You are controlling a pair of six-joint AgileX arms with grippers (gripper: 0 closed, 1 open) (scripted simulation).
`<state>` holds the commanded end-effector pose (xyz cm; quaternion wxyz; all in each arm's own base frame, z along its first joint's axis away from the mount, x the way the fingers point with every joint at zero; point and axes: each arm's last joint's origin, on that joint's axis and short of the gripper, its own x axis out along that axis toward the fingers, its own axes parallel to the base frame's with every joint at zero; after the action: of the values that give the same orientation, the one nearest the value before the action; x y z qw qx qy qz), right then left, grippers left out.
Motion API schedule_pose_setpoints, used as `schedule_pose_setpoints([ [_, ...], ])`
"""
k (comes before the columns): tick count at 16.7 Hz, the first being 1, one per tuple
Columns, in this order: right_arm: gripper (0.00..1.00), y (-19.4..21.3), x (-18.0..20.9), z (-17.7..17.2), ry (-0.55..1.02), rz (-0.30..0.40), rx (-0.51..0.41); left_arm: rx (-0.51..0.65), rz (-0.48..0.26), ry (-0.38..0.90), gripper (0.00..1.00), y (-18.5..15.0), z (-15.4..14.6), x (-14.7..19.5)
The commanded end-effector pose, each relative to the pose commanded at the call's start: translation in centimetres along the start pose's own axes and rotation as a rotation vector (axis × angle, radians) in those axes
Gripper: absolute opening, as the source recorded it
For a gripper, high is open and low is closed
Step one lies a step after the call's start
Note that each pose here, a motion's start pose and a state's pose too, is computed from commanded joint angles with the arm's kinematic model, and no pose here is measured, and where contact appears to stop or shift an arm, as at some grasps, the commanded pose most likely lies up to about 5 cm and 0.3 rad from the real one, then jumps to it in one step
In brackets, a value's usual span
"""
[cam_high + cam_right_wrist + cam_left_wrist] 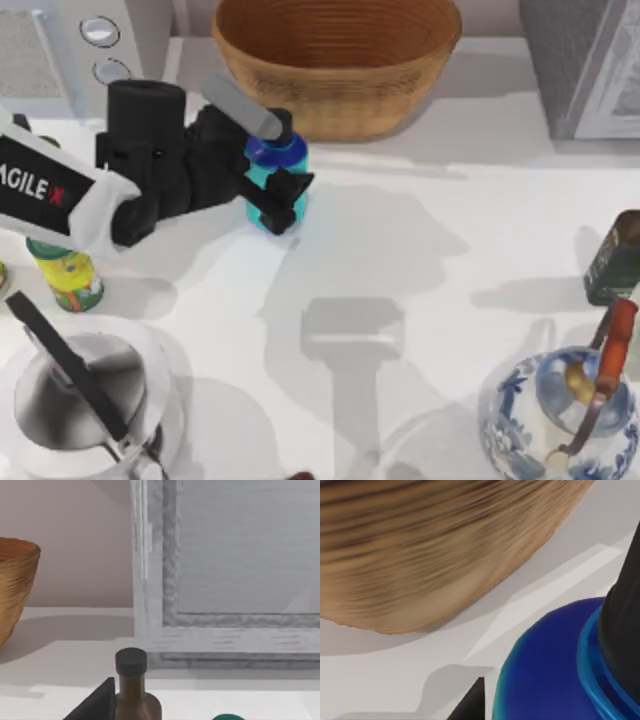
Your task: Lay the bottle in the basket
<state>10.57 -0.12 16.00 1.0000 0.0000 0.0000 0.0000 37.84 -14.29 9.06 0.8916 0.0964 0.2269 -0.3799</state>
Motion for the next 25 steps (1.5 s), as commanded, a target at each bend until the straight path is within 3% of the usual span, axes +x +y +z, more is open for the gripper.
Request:
schedule_pose_setpoints([
  [5, 1.00, 0.0, 0.0, 0.0, 0.000, 0.000, 0.000, 0.007, 0.002, -0.019, 0.00, 0.1, 0.7, -0.2],
  [8, 1.00, 0.0, 0.0, 0.0, 0.000, 0.000, 0.000, 0.005, -0.001, -0.009, 0.00, 0.5, 1.2, -2.1],
  [14, 1.00, 0.0, 0.0, 0.0, 0.000, 0.000, 0.000, 0.019, 0.006, -0.030, 0.00, 1.0, 3.5, -11.5],
  [18, 1.00, 0.0, 0.0, 0.0, 0.000, 0.000, 0.000, 0.015, 0.005, -0.026, 0.00, 0.3, 3.1, -16.4],
  [25, 1.00, 0.0, 0.0, 0.0, 0.000, 0.000, 0.000, 0.010, 0.000, -0.019, 0.00, 0.1, 2.8, -17.2],
])
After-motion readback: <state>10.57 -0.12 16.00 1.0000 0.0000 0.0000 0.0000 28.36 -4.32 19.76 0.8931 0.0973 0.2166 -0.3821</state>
